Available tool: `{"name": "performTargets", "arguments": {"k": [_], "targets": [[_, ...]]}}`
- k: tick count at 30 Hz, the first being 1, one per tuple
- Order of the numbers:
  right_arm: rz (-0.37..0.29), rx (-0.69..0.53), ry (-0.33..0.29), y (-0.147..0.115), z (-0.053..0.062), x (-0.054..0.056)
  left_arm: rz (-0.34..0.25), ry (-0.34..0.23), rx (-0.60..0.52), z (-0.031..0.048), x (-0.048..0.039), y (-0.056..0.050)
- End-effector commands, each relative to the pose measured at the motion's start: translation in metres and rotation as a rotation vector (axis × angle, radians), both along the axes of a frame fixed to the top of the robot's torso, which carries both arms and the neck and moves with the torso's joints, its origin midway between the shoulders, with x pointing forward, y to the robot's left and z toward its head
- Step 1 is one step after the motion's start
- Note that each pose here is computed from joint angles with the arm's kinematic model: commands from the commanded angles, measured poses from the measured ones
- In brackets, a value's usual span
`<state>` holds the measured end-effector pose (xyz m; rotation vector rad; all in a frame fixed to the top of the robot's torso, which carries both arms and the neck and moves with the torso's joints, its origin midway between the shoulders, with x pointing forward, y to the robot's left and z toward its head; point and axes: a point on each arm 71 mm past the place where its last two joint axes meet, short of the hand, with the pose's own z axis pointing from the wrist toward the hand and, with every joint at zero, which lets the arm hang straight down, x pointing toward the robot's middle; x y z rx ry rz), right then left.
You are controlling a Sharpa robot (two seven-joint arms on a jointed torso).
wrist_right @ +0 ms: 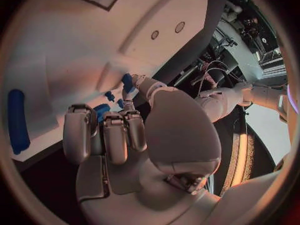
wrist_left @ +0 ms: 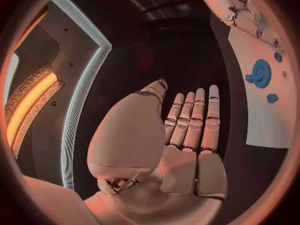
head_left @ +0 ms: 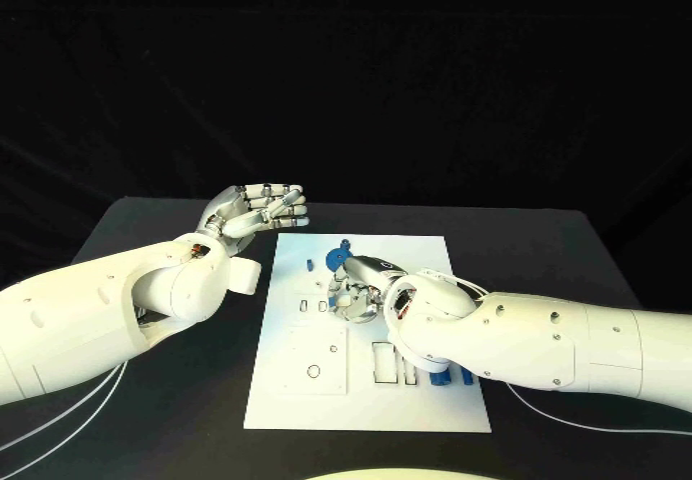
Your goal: Assemble the parts on the task board
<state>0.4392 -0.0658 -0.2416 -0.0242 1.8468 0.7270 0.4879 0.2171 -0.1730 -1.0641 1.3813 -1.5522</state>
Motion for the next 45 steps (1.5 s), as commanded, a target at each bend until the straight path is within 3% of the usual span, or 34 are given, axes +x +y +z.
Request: {"name": "performTargets", "arguments": {"k": [1, 45], "targets": [[0.014, -0.018, 0.0, 0.0013, -0.0022, -0.0014, -0.019, -0.005, -0.011, 0.0013, -0.0006, -0.0022], [0.006, -0.026, 0.007, 0.0015, -0.0085, -0.0003, -0.017, 0.0, -0.008, 0.0001, 0.0004, -0.0012]]}}
